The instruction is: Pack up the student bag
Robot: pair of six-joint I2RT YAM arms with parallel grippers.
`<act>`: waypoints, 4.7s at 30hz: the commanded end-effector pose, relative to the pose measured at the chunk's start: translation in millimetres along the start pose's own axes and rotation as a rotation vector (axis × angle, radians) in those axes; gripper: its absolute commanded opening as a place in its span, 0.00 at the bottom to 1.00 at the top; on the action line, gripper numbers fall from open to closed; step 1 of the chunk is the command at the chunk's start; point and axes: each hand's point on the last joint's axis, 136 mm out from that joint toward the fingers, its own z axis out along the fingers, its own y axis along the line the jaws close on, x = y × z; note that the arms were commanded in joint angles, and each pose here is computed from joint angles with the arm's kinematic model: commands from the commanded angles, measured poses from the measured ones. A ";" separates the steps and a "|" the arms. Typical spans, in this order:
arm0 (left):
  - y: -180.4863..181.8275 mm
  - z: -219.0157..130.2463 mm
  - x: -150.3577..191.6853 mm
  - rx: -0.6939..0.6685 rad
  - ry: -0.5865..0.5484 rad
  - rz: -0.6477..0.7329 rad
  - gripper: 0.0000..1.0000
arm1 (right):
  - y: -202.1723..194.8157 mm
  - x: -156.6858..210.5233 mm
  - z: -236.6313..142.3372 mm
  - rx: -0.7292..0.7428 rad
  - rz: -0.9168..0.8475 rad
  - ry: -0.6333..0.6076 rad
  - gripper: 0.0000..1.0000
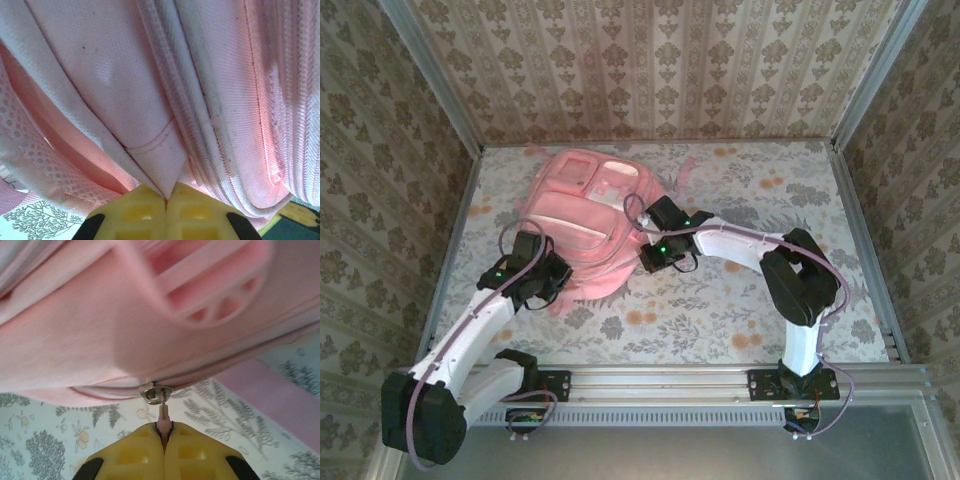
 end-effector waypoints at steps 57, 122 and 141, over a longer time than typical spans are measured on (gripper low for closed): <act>-73.6 -60.0 -153.2 -0.146 -0.859 0.998 1.00 | -137.3 -11.3 -304.8 0.664 0.027 -1.002 1.00; -24.4 56.0 -184.6 -0.033 -0.772 1.051 1.00 | -280.5 33.8 -164.0 0.710 0.183 -0.892 1.00; -24.4 56.2 -184.8 -0.034 -0.771 1.051 1.00 | -279.7 33.2 -164.1 0.704 0.181 -0.893 1.00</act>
